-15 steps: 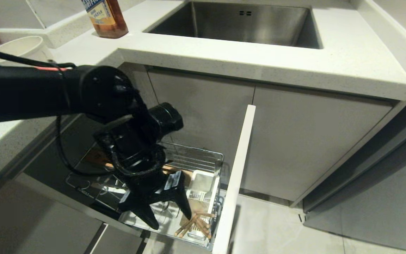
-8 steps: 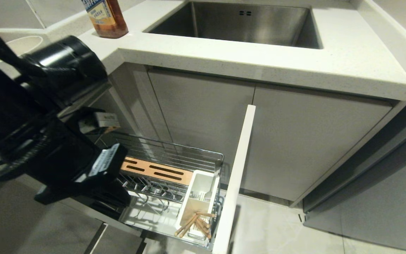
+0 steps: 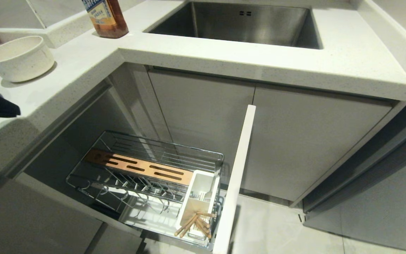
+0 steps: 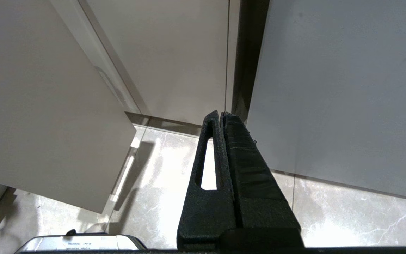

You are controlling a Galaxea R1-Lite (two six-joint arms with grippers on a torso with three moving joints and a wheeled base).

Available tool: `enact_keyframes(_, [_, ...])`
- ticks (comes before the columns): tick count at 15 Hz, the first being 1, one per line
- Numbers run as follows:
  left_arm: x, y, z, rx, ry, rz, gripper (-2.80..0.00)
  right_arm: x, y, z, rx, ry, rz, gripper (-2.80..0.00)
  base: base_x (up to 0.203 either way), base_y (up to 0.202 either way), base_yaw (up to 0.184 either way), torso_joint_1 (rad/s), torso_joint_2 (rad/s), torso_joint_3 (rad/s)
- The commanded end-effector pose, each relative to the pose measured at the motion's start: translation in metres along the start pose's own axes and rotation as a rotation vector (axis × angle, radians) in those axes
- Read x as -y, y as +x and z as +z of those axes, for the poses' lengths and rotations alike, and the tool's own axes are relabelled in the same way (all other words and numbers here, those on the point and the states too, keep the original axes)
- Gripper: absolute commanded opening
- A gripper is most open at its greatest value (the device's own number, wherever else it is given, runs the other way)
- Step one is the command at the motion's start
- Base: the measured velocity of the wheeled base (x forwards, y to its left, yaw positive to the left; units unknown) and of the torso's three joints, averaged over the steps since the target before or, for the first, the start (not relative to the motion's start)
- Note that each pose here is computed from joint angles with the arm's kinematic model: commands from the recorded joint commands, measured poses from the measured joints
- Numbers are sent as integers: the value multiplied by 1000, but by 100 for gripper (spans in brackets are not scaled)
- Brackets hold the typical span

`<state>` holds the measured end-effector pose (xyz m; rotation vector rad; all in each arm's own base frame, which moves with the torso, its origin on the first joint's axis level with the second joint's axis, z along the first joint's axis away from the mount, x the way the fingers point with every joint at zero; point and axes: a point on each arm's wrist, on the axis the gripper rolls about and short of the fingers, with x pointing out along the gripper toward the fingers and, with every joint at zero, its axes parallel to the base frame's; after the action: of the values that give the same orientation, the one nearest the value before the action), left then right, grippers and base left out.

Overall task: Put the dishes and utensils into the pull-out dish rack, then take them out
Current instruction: Pick up the spoon and place it in the cupboard

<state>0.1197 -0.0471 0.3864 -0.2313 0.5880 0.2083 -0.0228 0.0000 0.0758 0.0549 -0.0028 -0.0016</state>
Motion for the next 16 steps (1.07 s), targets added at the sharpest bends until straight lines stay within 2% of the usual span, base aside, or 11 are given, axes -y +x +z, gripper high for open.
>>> enact_keyframes(1, [-12, -3, 6, 69, -54, 103, -280, 0, 0, 0, 0, 0, 0, -280, 0, 0, 0, 0, 0, 0])
enact_keyframes(5, [-44, -6, 19, 169, -173, 315, -280, 0, 0, 0, 0, 0, 0, -280, 0, 0, 0, 0, 0, 0])
enact_keyframes(7, [-60, -11, 26, 225, -218, 376, -280, 0, 0, 0, 0, 0, 0, -280, 0, 0, 0, 0, 0, 0])
enact_keyframes(9, [-73, -14, 31, 236, -248, 382, -280, 0, 0, 0, 0, 0, 0, -280, 0, 0, 0, 0, 0, 0])
enact_keyframes(14, [-103, -12, 34, 168, -262, 278, -280, 0, 0, 0, 0, 0, 0, -280, 0, 0, 0, 0, 0, 0])
enact_keyframes(15, [-104, -10, 33, 145, -264, 282, -169, 0, 0, 0, -1, 0, 0, -280, 0, 0, 0, 0, 0, 0])
enact_keyframes(16, [-106, -9, 32, 134, -277, 293, 0, 0, 0, 0, -1, 0, 0, -280, 0, 0, 0, 0, 0, 0])
